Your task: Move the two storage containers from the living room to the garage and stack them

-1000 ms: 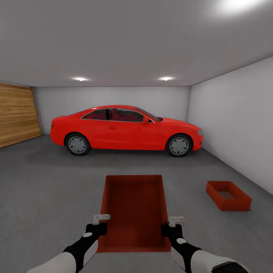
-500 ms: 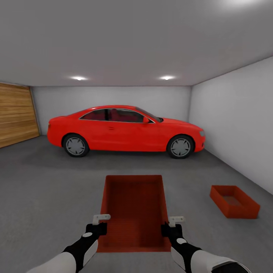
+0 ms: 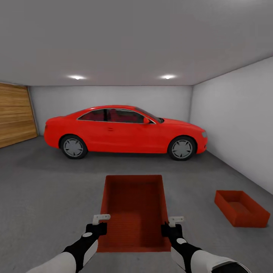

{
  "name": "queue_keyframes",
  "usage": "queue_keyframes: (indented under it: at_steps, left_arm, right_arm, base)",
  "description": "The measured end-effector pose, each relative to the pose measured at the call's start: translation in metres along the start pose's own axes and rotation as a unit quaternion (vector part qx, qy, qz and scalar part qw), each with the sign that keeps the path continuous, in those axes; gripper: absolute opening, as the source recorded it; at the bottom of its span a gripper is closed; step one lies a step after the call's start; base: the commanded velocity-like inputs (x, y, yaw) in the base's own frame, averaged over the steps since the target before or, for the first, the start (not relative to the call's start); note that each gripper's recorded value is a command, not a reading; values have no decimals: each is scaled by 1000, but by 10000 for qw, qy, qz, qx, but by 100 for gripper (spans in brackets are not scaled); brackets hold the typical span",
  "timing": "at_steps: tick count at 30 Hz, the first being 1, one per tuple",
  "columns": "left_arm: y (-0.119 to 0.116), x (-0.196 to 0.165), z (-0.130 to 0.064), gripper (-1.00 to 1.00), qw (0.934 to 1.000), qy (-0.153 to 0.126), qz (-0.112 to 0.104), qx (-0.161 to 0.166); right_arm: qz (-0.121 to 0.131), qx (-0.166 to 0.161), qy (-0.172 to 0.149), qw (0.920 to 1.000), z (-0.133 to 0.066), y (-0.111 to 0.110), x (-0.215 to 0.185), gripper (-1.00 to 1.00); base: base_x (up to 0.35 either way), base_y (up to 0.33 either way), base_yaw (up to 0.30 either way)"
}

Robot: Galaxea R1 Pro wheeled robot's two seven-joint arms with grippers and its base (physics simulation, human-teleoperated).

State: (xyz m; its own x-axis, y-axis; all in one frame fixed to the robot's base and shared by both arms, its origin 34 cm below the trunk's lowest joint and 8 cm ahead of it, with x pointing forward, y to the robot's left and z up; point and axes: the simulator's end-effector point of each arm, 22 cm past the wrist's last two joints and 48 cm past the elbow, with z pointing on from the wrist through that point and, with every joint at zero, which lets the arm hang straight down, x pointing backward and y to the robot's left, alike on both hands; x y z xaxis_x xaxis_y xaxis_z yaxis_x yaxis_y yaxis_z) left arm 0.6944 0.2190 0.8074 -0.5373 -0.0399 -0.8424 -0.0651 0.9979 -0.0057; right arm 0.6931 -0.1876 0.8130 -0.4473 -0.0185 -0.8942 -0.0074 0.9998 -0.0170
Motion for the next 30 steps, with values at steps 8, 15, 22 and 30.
queue_keyframes:
  at_steps: [8,15,22,30]
  left_arm:
    - [0,0,0,-100,10000,0,1,0]
    - [0,0,0,-100,10000,0,0,0]
    - [0,0,0,-100,10000,0,-1,0]
    - [0,0,0,-100,10000,-10,-4,1]
  right_arm:
    - [2,1,0,10000,0,0,0,-100]
    - [1,0,0,10000,0,0,0,-100]
    - [0,0,0,10000,0,0,0,-100]
    - [0,0,-9,10000,0,0,-1,-100]
  base:
    - [321,0,0]
    - [321,0,0]
    - [321,0,0]
    - [321,0,-10]
